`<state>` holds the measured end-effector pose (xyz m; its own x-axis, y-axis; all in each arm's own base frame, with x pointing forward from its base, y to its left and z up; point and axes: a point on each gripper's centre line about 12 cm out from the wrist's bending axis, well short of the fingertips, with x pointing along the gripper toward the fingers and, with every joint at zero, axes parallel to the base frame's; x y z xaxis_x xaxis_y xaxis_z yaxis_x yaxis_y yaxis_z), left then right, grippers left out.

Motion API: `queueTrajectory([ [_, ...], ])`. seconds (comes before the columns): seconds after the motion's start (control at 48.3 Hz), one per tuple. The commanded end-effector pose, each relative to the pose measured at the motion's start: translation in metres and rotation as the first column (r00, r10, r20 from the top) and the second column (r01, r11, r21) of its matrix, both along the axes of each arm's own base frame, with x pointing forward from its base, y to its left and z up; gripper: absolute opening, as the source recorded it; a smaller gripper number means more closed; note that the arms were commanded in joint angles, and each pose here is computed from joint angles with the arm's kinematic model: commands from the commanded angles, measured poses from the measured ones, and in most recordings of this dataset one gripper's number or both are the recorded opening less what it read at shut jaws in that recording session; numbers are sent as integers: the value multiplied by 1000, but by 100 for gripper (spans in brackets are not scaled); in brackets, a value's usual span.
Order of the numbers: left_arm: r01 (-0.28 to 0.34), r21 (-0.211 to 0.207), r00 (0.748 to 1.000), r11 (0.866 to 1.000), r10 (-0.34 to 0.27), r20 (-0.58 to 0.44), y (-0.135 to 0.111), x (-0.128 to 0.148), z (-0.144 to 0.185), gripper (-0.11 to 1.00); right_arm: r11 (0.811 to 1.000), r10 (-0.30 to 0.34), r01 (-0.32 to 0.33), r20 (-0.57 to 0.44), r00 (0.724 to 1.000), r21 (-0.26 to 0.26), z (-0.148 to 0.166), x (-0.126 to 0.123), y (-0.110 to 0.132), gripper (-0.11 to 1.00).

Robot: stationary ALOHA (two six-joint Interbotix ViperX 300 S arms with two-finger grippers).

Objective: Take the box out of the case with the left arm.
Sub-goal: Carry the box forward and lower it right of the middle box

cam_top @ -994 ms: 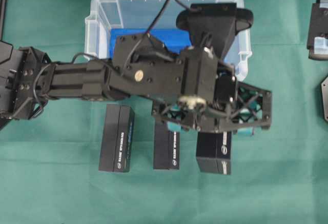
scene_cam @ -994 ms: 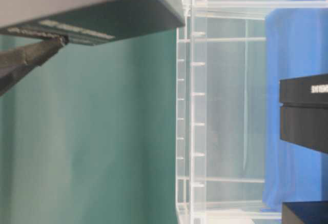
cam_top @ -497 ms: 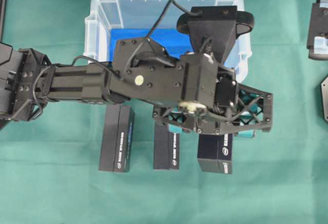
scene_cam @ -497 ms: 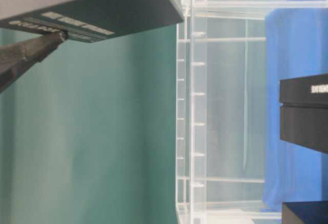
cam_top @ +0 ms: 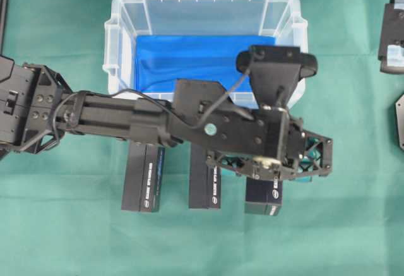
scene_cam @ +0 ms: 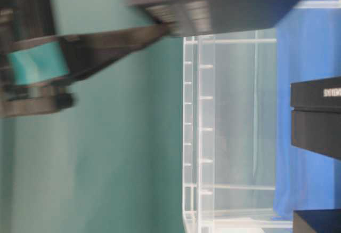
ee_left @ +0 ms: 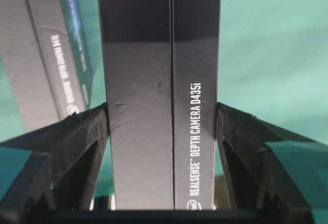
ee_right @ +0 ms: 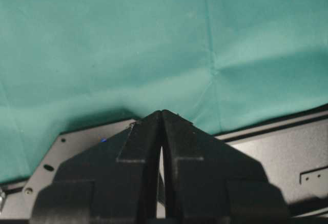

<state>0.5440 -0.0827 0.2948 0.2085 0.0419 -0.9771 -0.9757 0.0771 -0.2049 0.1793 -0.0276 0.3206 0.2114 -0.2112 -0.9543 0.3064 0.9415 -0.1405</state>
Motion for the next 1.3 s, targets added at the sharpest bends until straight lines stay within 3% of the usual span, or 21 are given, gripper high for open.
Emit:
queueTrajectory([
  [0.0,-10,-7,997,1000,11,81,-1,-13,32,61,1000,-3,3,14,1000,-1,4,0,0,2],
  [0.145,-35,6,996,999,35,78,-3,-18,9,61,1000,-2,2,14,1000,-3,4,0,-1,2],
  [0.393,-83,-18,988,996,85,127,-7,-31,-33,61,1000,3,-3,14,1000,-6,3,0,-1,2],
  [0.538,-92,3,984,996,90,152,-5,-33,-47,61,1000,4,-4,16,1000,-6,3,1,-1,2],
  [0.725,-84,38,981,996,76,177,-1,-24,-57,60,1000,2,-2,11,1000,-6,2,1,-1,2],
  [1.284,-67,25,981,997,61,187,-6,-19,-68,60,1000,2,-2,10,1000,-7,2,1,-1,2],
])
